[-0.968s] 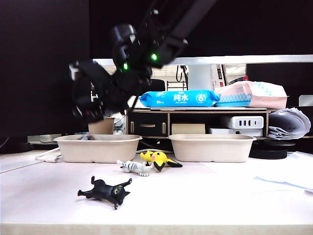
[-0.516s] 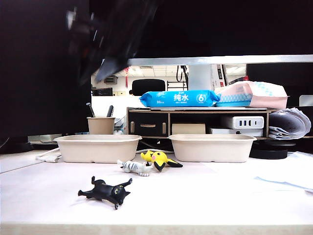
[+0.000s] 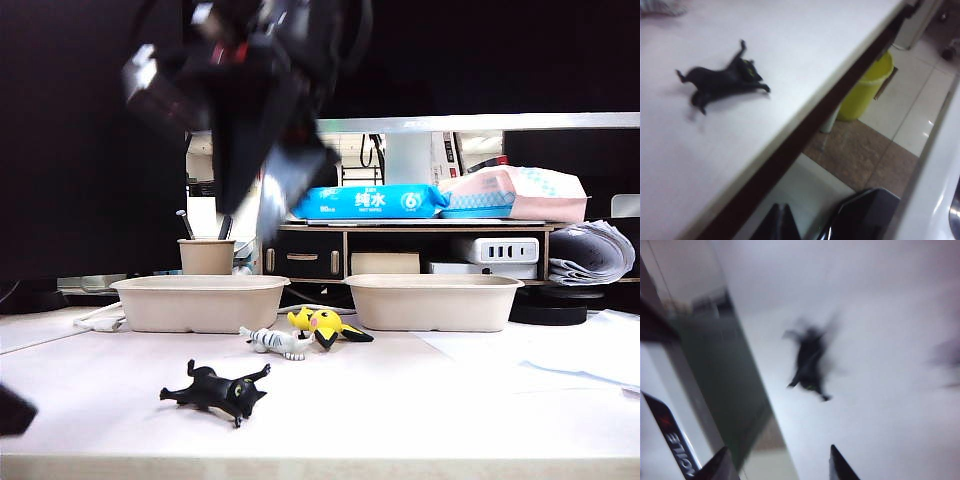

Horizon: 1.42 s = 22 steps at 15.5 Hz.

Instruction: Put the dolls with similar sizes into the same paper box, while dolls with different sizes go into separate paper boxes.

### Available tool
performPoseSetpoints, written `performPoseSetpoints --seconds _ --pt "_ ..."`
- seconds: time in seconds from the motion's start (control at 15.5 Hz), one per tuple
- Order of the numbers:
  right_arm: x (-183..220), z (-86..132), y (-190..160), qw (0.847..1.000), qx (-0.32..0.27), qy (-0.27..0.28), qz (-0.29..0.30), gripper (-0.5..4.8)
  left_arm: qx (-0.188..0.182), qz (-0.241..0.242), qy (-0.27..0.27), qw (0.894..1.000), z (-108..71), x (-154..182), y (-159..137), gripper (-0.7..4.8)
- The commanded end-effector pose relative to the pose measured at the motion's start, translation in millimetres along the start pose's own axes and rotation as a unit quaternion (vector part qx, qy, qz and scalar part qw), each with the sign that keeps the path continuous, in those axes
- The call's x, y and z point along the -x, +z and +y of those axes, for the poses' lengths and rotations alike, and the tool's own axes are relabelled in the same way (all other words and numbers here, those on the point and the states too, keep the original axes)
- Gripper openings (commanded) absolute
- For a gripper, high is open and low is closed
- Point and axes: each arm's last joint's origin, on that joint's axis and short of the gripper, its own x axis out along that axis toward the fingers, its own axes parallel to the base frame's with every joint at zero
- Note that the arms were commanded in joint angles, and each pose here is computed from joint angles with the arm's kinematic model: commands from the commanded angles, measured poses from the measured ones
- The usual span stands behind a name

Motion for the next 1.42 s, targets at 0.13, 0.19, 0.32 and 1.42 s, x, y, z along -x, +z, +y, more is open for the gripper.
performPoseSetpoints --seconds 0.13,0.19,0.32,1.42 --pt "-47.9 23.4 8.8 0.996 0.044 -0.079 0.016 2.52 0.002 -0.007 0.006 1.000 1.6 0.3 1.4 -0.05" --pt "-60.1 31.0 10.7 0.995 0.057 -0.083 0.011 2.52 0.002 -0.007 0.006 1.000 1.6 0.3 1.4 -0.05" --pt "-72.7 36.3 12.8 0.994 0.071 -0.086 -0.002 2.52 0.002 -0.007 0.006 1.000 1.6 0.3 1.4 -0.05" --pt "-117.4 12.7 17.0 0.989 0.059 -0.131 0.040 1.90 0.009 -0.030 0.024 0.999 5.5 3.5 4.4 -0.05"
